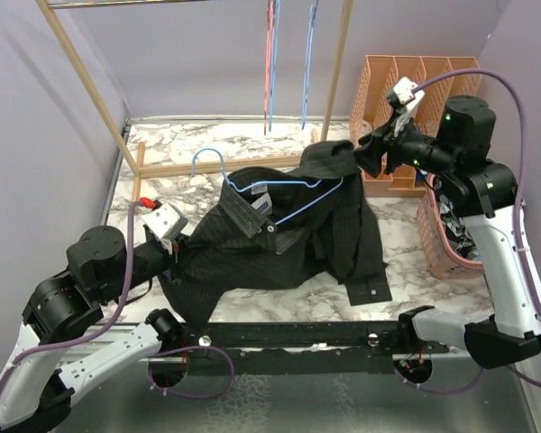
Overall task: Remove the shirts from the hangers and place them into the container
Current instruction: Remove the shirt from the hanger.
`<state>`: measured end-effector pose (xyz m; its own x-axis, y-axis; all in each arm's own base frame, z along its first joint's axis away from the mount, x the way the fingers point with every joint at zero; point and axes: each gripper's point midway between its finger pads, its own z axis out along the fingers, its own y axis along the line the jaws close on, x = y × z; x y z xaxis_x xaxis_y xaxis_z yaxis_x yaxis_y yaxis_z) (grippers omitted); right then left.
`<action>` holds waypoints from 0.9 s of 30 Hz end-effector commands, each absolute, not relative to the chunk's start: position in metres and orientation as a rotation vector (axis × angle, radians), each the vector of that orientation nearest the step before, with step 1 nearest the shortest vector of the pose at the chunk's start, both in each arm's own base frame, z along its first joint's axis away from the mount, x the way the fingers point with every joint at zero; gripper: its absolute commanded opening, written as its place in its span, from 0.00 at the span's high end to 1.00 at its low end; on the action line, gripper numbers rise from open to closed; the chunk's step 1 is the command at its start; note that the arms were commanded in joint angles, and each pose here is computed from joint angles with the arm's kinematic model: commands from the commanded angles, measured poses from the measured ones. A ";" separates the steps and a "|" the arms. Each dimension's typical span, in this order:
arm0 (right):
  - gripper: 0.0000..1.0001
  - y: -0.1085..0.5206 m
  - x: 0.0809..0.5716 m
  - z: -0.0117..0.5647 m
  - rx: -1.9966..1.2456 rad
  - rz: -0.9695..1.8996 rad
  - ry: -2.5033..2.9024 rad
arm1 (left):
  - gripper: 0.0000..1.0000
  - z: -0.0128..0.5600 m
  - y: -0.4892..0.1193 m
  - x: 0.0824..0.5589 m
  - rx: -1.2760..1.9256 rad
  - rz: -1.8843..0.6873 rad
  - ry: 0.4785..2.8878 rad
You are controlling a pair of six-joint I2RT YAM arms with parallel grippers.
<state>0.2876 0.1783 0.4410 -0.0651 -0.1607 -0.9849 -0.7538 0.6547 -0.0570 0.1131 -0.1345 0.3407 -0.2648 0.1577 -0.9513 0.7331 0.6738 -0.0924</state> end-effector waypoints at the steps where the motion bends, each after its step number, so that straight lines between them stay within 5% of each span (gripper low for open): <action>1: 0.45 0.179 0.239 0.422 -0.965 0.645 1.614 | 1.00 0.366 -0.140 0.128 0.705 -0.617 1.654; 6: 0.30 0.167 0.202 0.451 -1.028 0.587 1.506 | 1.00 0.371 -0.151 0.133 0.754 -0.624 1.599; 15: 0.29 0.171 0.142 0.451 -1.286 0.671 1.377 | 1.00 0.367 -0.188 0.135 0.933 -0.694 1.508; 27: 0.30 0.174 0.147 0.417 -1.409 0.706 1.411 | 1.00 0.373 -0.211 0.119 1.068 -0.819 1.420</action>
<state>0.1556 0.1729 0.4263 0.1545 -0.3847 -0.9100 -0.9462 0.2075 -0.2484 0.1250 -0.2025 0.3470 -0.0519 0.2283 -0.9722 0.9123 0.4068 0.0468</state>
